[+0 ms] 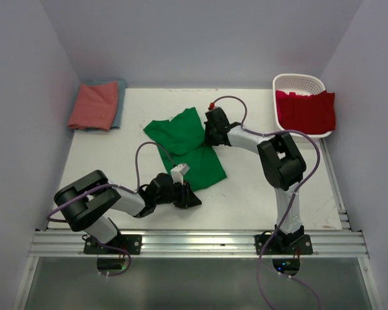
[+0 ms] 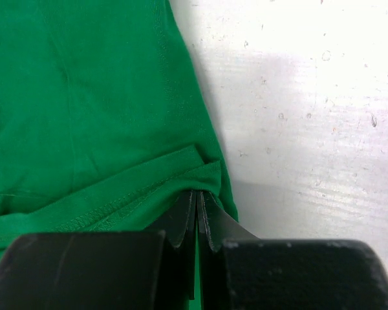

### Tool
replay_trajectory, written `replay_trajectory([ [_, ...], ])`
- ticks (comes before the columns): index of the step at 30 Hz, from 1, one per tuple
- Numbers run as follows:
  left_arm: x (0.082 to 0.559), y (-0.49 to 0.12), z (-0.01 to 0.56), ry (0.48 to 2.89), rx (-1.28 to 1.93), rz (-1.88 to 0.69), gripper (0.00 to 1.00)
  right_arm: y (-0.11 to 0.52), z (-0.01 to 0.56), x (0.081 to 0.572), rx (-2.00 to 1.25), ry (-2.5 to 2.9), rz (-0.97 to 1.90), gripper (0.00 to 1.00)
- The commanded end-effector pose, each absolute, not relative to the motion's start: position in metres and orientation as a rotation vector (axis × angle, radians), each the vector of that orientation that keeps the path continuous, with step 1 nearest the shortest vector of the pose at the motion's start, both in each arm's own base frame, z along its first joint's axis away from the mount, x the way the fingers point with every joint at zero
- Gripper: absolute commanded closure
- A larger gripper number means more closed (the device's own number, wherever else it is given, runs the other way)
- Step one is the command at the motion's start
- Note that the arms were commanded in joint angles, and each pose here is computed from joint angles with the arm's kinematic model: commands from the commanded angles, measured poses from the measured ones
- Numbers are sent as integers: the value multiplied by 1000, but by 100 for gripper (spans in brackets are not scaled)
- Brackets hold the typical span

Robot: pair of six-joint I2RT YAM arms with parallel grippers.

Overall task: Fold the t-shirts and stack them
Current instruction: Fold the tshirt

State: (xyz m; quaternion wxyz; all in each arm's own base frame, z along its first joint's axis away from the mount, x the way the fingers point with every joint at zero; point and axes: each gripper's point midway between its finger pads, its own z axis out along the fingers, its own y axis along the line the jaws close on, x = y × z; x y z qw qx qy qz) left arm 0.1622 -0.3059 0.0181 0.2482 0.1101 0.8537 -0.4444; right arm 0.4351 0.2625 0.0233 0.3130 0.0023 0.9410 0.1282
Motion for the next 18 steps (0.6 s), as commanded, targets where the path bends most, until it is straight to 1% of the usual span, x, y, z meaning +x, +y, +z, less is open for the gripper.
replay_trajectory([
  [1, 153, -298, 8, 2365, 309, -1193, 71, 247, 9, 436, -4, 2518, 230, 100],
  [5, 151, -302, 17, 2345, 316, -1228, 73, 246, 10, 437, -9, 2516, 233, 100],
  [7, 157, -307, 34, 2295, 333, -1237, 74, 247, 11, 437, -15, 2516, 238, 100],
  [10, 178, -308, 63, 2233, 326, -1141, 74, 247, 10, 429, -23, 2528, 262, 100],
  [11, 186, -300, 64, 2243, 315, -1052, 72, 248, 24, 428, -22, 2499, 286, 100],
  [12, 198, -306, 99, 2151, 306, -1060, 72, 246, 21, 424, -22, 2489, 294, 100],
  [15, 226, -293, 137, 2059, 242, -911, 73, 243, 32, 415, -23, 2479, 309, 100],
  [16, 234, -287, 140, 2049, 216, -858, 74, 241, 32, 412, -21, 2488, 303, 100],
  [17, 244, -276, 137, 2051, 186, -763, 76, 240, 31, 409, -20, 2490, 311, 100],
  [18, 250, -274, 137, 2052, 181, -732, 78, 240, 30, 403, -19, 2488, 325, 100],
])
